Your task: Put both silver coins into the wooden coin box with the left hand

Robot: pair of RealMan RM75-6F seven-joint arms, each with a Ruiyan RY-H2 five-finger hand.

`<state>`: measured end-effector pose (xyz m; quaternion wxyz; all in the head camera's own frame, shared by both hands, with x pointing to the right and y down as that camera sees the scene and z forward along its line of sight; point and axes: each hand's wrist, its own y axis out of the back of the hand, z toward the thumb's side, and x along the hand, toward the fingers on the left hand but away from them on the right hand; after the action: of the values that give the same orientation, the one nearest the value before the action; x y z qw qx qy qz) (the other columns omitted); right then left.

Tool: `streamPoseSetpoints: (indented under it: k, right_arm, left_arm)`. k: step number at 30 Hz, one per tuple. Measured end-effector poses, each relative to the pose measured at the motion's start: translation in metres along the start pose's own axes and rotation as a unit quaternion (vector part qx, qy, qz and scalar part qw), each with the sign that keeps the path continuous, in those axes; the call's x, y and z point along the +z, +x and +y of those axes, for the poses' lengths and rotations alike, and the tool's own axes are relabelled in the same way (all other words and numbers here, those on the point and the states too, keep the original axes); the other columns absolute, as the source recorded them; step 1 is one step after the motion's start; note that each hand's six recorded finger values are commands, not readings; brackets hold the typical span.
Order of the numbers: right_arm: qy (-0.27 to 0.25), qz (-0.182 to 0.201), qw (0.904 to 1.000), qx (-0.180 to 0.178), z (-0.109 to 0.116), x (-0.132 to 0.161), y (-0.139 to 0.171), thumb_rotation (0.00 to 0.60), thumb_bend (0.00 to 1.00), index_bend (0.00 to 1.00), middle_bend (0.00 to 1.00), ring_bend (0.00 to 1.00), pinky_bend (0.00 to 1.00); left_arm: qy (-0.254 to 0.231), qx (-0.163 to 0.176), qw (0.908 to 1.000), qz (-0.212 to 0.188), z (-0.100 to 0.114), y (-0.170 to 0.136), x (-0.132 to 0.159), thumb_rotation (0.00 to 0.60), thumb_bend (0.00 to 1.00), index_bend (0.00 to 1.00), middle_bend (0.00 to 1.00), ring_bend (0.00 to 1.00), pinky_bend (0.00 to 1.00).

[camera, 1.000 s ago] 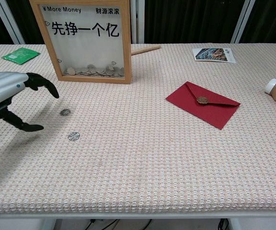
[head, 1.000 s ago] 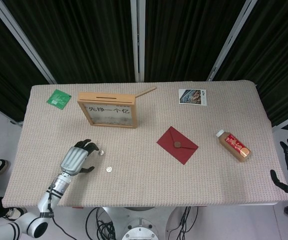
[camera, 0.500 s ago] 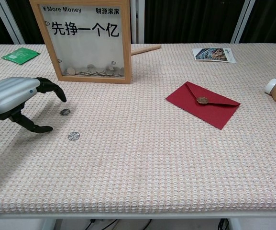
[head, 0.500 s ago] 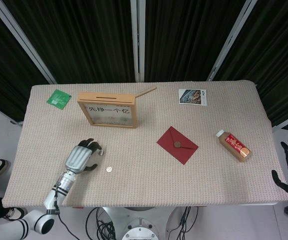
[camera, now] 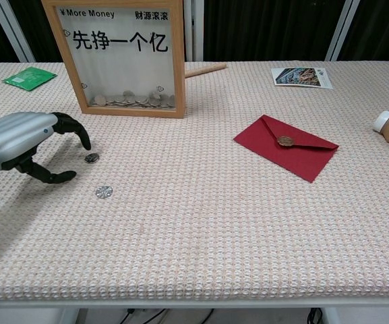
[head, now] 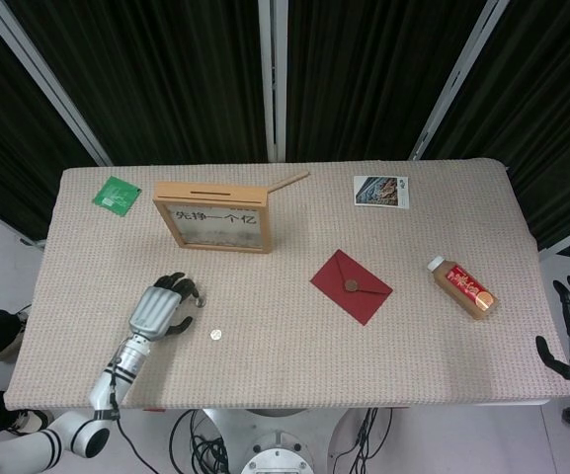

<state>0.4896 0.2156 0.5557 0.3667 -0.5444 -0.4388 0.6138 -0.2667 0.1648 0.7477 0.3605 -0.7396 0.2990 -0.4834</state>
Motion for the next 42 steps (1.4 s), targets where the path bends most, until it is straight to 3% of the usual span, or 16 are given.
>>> streamPoseSetpoints:
  k: [5,42]
  right_arm:
    - [-0.002,0.000,1.0000,0.000,0.001,-0.001,0.001,0.600,0.29,0.00,0.00,0.00,0.00]
    - [-0.003,-0.008,0.9997,0.024,-0.009,-0.008,0.004,0.600,0.30,0.00,0.00,0.00,0.00]
  left_arm:
    - [-0.001,-0.005,1.0000,0.002,-0.003,0.002,-0.001,0.600,0.29,0.40,0.26,0.14,0.27]
    - [0.005,-0.014,0.9999,0.006,-0.018,0.012,0.005,0.600,0.28,0.41,0.25,0.14,0.24]
